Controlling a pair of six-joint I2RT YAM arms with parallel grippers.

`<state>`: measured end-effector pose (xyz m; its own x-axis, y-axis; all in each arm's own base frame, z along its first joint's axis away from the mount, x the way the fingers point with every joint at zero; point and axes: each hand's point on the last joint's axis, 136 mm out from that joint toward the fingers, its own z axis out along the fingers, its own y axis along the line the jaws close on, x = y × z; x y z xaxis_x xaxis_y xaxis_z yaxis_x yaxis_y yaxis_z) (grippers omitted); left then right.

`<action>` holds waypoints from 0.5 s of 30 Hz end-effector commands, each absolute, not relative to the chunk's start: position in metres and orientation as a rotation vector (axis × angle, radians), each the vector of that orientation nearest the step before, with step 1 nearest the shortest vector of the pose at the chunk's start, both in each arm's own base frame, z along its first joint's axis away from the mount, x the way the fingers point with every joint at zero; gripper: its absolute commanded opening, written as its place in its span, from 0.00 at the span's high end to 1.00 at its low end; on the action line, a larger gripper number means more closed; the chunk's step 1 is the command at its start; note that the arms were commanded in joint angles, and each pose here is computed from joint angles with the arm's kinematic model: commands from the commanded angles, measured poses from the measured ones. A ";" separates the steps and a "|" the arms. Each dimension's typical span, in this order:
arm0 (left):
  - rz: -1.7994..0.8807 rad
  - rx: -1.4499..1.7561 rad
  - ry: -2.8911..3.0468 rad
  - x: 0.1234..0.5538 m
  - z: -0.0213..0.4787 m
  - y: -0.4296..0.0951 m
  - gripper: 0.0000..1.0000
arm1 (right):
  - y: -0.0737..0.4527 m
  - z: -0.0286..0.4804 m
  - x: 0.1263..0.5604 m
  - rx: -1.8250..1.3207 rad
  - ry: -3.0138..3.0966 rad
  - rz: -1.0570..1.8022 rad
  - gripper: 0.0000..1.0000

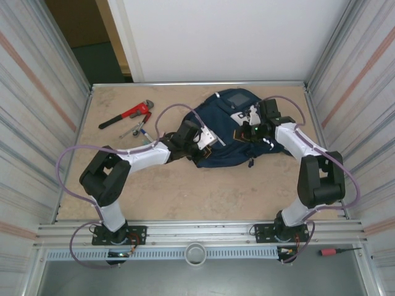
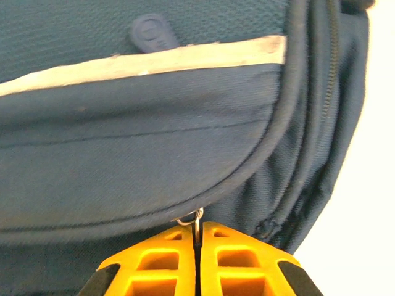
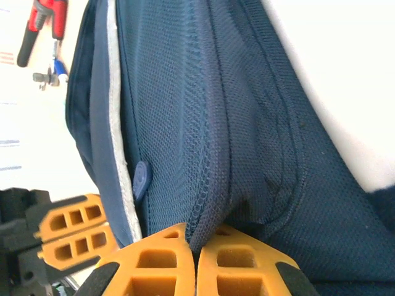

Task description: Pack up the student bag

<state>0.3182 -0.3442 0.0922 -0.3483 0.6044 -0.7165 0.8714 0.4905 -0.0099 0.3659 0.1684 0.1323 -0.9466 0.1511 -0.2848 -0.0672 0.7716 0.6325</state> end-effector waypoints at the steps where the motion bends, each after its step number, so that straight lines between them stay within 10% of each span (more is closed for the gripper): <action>1: -0.590 1.235 2.043 0.297 0.104 -0.358 1.00 | 0.194 0.157 0.381 -0.077 2.561 1.079 0.98; 15: -0.749 1.189 1.964 0.293 0.128 -0.408 1.00 | 0.153 0.148 0.339 0.235 2.479 1.070 0.50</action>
<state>0.2993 -0.3837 0.1071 -0.3532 0.5428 -0.7620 0.8817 0.4654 -0.0772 0.3424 0.1403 0.1375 -0.9057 0.2823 -0.3163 -0.0026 0.7424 0.6700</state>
